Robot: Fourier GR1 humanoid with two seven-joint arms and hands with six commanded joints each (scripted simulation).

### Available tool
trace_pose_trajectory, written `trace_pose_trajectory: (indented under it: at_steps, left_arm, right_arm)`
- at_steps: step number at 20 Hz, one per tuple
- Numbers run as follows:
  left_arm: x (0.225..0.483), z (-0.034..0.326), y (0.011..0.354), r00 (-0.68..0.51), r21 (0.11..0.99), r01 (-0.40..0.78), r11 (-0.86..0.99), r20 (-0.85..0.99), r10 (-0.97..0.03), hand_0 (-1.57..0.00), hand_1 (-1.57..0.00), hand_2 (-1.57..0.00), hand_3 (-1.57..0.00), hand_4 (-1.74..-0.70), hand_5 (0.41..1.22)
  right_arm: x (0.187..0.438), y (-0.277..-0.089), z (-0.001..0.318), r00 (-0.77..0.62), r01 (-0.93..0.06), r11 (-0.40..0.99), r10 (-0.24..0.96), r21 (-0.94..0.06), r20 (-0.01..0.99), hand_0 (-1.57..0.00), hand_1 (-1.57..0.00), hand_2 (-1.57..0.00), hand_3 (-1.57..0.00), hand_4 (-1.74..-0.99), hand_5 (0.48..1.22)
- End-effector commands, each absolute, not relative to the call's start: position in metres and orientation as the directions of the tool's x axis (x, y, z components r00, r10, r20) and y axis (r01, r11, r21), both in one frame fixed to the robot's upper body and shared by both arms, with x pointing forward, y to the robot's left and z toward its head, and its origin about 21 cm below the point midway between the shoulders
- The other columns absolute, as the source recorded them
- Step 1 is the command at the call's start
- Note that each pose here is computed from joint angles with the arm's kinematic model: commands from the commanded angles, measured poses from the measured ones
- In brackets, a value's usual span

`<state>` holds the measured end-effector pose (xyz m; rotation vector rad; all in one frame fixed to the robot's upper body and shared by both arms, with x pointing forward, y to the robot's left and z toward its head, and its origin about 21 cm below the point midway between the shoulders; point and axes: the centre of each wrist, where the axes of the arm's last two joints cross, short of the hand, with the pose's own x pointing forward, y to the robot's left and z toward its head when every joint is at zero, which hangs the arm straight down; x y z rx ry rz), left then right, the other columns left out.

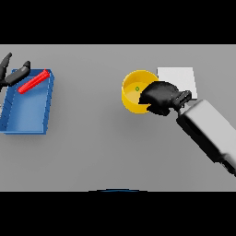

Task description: Pick up the red beaker and tilt it to pour out 1 green nut into yellow bowl. Pick up the yellow bowl and place it on the metallic measuring scale.

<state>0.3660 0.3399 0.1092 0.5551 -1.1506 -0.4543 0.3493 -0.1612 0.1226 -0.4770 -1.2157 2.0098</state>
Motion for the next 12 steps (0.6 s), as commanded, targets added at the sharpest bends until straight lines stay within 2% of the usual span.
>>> trace_pose_trajectory:
  at_steps: [1,3,9,12]
  left_arm:
    - [0.365,0.111,0.341,0.345,0.622,0.054,0.781,0.723,-0.599,0.0,0.0,0.0,0.0,-0.81,0.71]
    - [0.361,0.109,0.341,0.354,0.613,0.055,0.788,0.726,-0.589,0.0,0.0,0.0,0.0,-0.83,0.723]
    - [0.361,0.113,0.336,0.372,0.606,0.052,0.794,0.726,-0.578,0.0,0.0,0.0,0.0,-0.85,0.746]
    - [0.36,0.115,0.331,0.376,0.609,0.046,0.792,0.724,-0.579,0.0,0.0,0.0,0.0,-0.85,0.76]
  right_arm:
    - [0.353,-0.163,0.129,-0.652,-0.381,-0.282,0.757,-0.88,0.04,-1.54,-1.57,-1.49,-1.19,-1.74,1.22]
    - [0.36,-0.176,0.14,-0.634,-0.351,-0.262,0.773,-0.899,0.023,-1.55,-1.57,-1.5,-1.17,-1.741,1.22]
    - [0.385,-0.215,0.138,-0.527,-0.301,-0.204,0.85,-0.932,-0.015,-1.57,-1.57,-1.55,-1.15,-1.741,1.221]
    - [0.397,-0.235,0.134,-0.473,-0.31,-0.181,0.881,-0.934,-0.014,-1.57,-1.57,-1.55,-1.15,-1.741,1.221]
